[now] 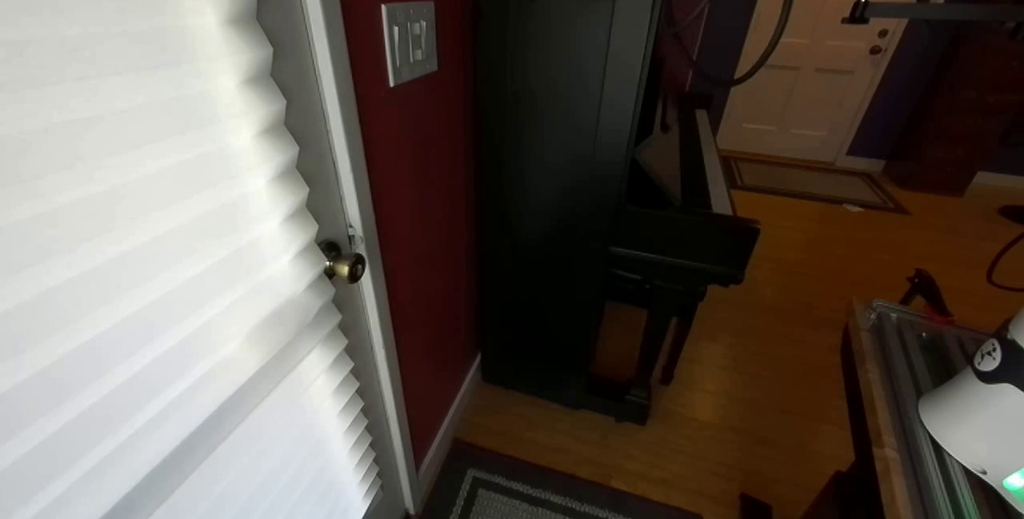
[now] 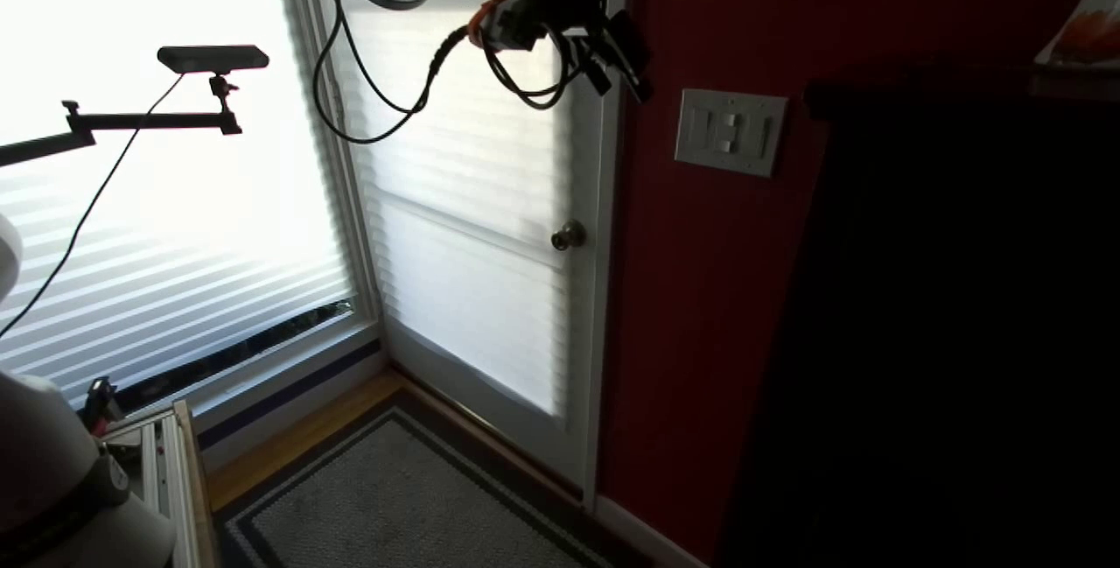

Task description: Flip the rightmost light switch upwards

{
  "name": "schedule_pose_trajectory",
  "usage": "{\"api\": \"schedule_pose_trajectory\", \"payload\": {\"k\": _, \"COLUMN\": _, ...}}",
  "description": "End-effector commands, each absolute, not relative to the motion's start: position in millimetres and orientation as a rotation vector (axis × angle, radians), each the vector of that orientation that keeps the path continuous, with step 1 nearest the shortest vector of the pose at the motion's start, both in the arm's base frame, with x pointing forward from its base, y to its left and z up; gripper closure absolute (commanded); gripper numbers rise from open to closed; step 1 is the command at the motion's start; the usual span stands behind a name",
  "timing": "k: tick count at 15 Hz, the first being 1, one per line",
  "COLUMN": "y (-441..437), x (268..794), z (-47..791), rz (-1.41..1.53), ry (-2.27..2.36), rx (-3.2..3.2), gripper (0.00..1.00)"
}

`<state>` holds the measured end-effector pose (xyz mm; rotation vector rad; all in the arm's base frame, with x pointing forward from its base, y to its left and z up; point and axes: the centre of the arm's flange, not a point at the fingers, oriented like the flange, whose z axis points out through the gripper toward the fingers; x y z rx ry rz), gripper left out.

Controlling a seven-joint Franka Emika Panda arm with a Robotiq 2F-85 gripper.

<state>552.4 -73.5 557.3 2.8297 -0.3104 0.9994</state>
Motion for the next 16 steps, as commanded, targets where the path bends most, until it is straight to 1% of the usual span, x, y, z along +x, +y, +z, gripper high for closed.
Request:
{"api": "schedule_pose_trajectory", "payload": {"k": 1, "y": -74.7, "x": 557.2, "z": 556.1, "rz": 0.997, "ry": -0.309, "rx": 2.830, "gripper": 0.00}}
{"api": "schedule_pose_trajectory", "payload": {"k": 6, "y": -74.9, "x": 560.7, "z": 557.5, "rz": 1.002, "ry": -0.306, "rx": 2.828, "gripper": 0.00}}
{"api": "schedule_pose_trajectory", "payload": {"k": 11, "y": -90.1, "x": 608.1, "z": 558.3, "rz": 1.105, "ry": -0.267, "rx": 2.764, "gripper": 0.00}}
{"api": "schedule_pose_trajectory", "payload": {"k": 12, "y": -95.9, "x": 618.6, "z": 558.2, "rz": 1.104, "ry": -0.278, "rx": 2.760, "gripper": 0.19}}
{"api": "schedule_pose_trajectory", "payload": {"k": 16, "y": -112.1, "x": 652.8, "z": 546.0, "rz": 1.093, "ry": -0.216, "rx": 2.792, "gripper": 0.50}}
